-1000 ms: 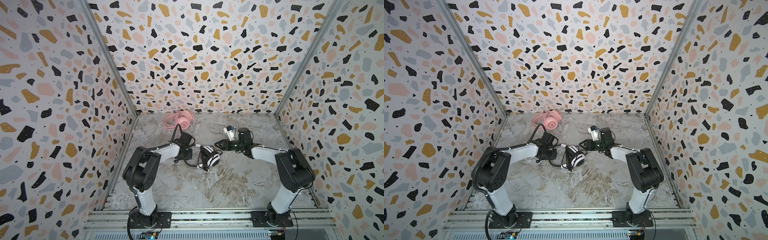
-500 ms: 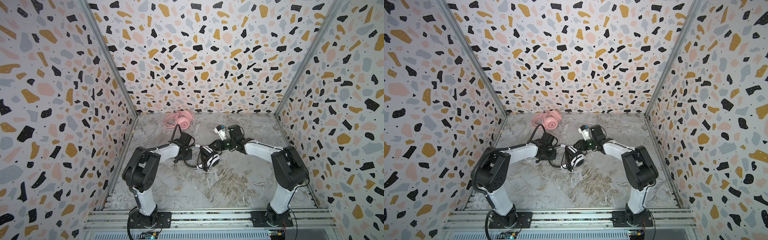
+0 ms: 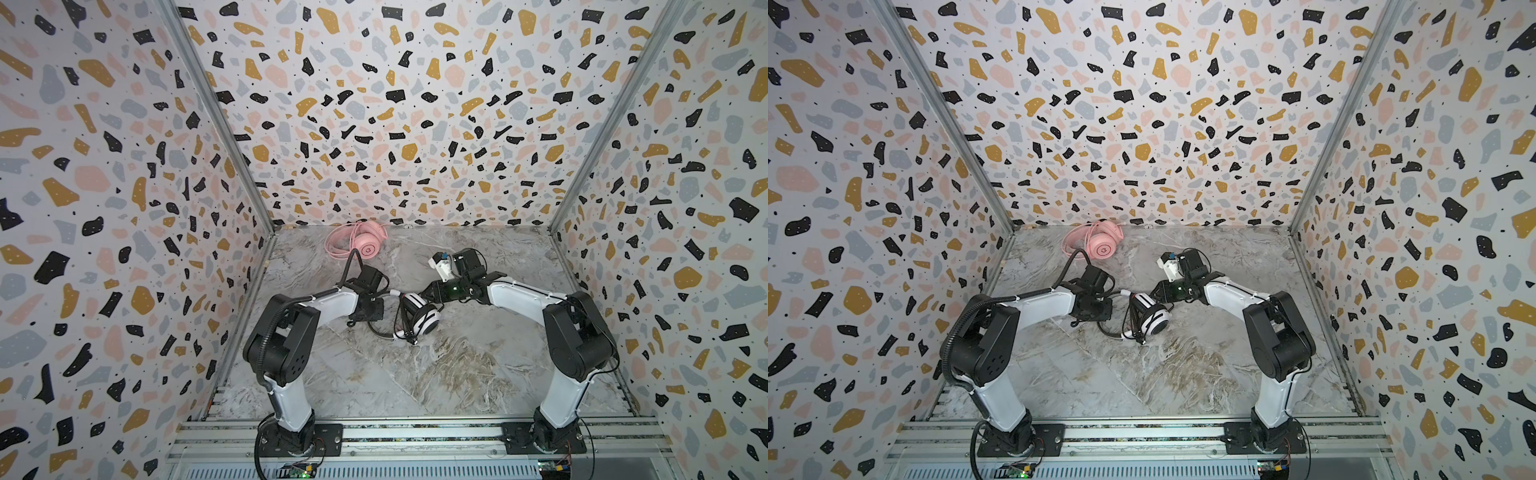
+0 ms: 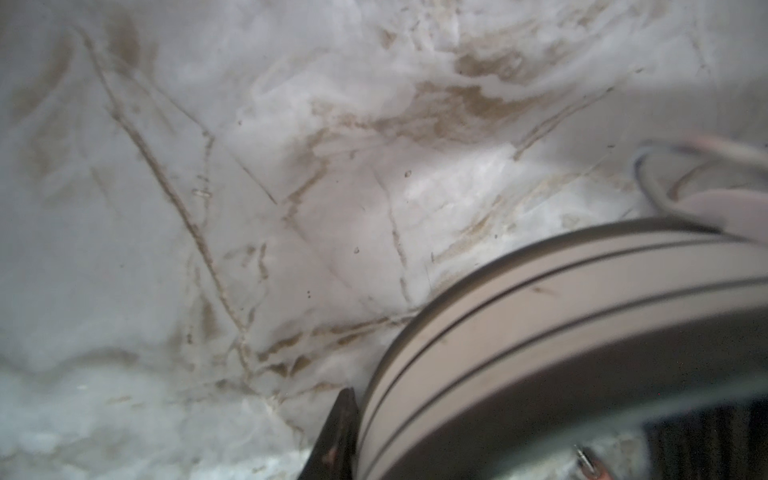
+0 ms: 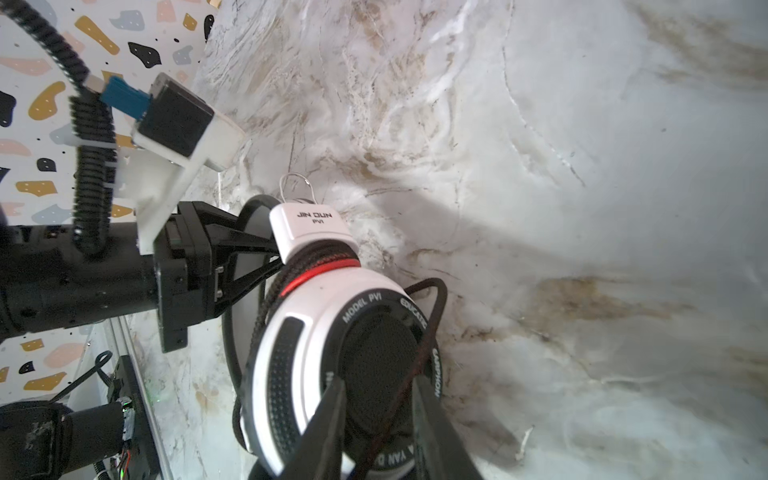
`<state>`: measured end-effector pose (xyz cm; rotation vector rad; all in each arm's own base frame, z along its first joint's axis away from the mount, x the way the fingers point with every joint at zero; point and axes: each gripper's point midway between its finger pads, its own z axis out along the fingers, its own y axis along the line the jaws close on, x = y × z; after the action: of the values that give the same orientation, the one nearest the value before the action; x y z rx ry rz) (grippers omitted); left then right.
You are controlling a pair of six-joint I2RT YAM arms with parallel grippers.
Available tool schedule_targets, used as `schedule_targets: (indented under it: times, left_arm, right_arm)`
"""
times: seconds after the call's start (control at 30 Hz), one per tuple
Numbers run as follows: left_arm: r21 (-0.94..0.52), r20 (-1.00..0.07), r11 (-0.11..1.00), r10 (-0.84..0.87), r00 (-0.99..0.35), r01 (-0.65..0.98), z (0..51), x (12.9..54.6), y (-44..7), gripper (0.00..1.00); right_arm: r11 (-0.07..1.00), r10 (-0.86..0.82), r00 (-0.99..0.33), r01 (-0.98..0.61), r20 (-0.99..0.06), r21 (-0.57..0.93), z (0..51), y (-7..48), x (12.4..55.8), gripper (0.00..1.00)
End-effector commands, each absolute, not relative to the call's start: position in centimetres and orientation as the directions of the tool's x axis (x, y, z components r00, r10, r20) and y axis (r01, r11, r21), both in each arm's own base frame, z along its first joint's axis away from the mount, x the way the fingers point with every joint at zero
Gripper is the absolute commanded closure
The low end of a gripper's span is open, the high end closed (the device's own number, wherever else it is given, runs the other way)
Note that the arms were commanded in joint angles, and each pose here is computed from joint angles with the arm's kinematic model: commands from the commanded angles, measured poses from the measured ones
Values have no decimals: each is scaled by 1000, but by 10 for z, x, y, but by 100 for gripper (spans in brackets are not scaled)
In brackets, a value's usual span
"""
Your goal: Wrap the headphones
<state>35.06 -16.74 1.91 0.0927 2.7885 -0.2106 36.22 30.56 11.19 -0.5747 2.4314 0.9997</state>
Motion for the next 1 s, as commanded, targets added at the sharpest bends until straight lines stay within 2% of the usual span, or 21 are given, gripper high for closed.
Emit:
schedule_targets:
  times: [0.0,0.13,0.3,0.5,0.67,0.8,0.97]
  left_arm:
    - [-163,-320,982,40,-947,96,21,339,-171,79]
    - [-168,-337,981,34,-941,95,24,339,-170,79]
    - [-190,-341,977,24,-940,94,23,339,-174,79]
    - [-205,-351,975,12,-936,89,24,340,-175,79]
    - [-225,-358,971,1,-934,87,27,342,-178,79]
    - [-231,-362,969,-1,-932,88,29,341,-180,79]
    - [-239,-371,967,-4,-929,91,32,342,-180,79]
  right_arm:
    - [636,-232,-818,-537,-526,555,116,315,355,76]
    - [621,-240,-815,-546,-527,563,121,324,347,87]
    - [608,-232,-805,-558,-546,564,132,333,344,95]
    - [582,-243,-784,-589,-572,560,152,359,339,96]
    - [561,-291,-768,-620,-570,548,150,394,326,96]
    - [607,-306,-771,-610,-559,509,127,404,333,96]
    - [693,-261,-771,-568,-581,443,104,394,369,96]
